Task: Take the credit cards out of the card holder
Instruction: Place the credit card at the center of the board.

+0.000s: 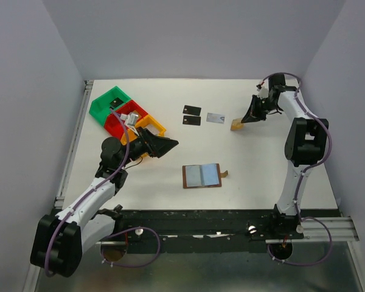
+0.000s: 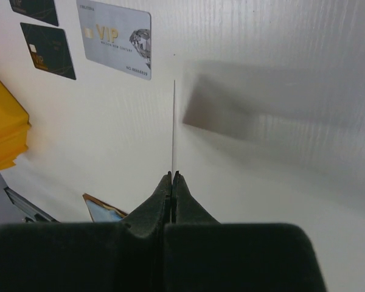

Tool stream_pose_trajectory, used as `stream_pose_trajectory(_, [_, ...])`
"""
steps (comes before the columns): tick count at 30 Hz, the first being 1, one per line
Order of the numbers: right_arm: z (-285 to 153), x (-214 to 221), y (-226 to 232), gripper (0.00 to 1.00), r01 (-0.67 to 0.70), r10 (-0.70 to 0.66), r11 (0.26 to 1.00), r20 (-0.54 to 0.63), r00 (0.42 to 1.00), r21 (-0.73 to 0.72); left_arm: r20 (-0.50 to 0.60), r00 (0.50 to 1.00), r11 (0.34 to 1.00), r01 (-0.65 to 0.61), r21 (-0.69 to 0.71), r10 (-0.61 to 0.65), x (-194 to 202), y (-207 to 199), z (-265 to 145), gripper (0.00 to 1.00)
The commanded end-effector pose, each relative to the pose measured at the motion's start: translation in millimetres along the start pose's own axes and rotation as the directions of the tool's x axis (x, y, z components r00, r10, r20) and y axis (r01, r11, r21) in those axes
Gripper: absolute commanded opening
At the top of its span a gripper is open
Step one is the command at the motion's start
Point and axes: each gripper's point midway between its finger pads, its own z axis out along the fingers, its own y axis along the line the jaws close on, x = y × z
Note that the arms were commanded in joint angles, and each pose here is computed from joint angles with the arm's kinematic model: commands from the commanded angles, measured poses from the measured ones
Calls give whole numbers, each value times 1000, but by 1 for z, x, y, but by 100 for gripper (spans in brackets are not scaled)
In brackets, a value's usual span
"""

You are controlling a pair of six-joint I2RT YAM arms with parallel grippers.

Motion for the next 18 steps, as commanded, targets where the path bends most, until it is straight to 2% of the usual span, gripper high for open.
stream_pose_trajectory(1, [-1, -4, 7, 0, -1, -1, 999, -40, 999, -49, -25, 1000, 1000, 14, 20, -14, 6, 1, 1, 99])
stream_pose_trajectory(8, [15, -3, -3, 1, -24, 21, 999, -76, 997, -40, -37, 999, 1000, 25, 1, -25, 12, 7, 2, 99])
stream_pose_trajectory(15, [16, -7, -10, 15, -44, 42, 998, -71, 997, -35, -54, 998, 999, 36, -6, -36, 15, 12, 5, 99])
stream_pose_trajectory(18, [14, -8, -13, 18, -55, 53, 998, -67, 996, -32, -58, 997, 999, 41, -12, -42, 16, 13, 5, 99])
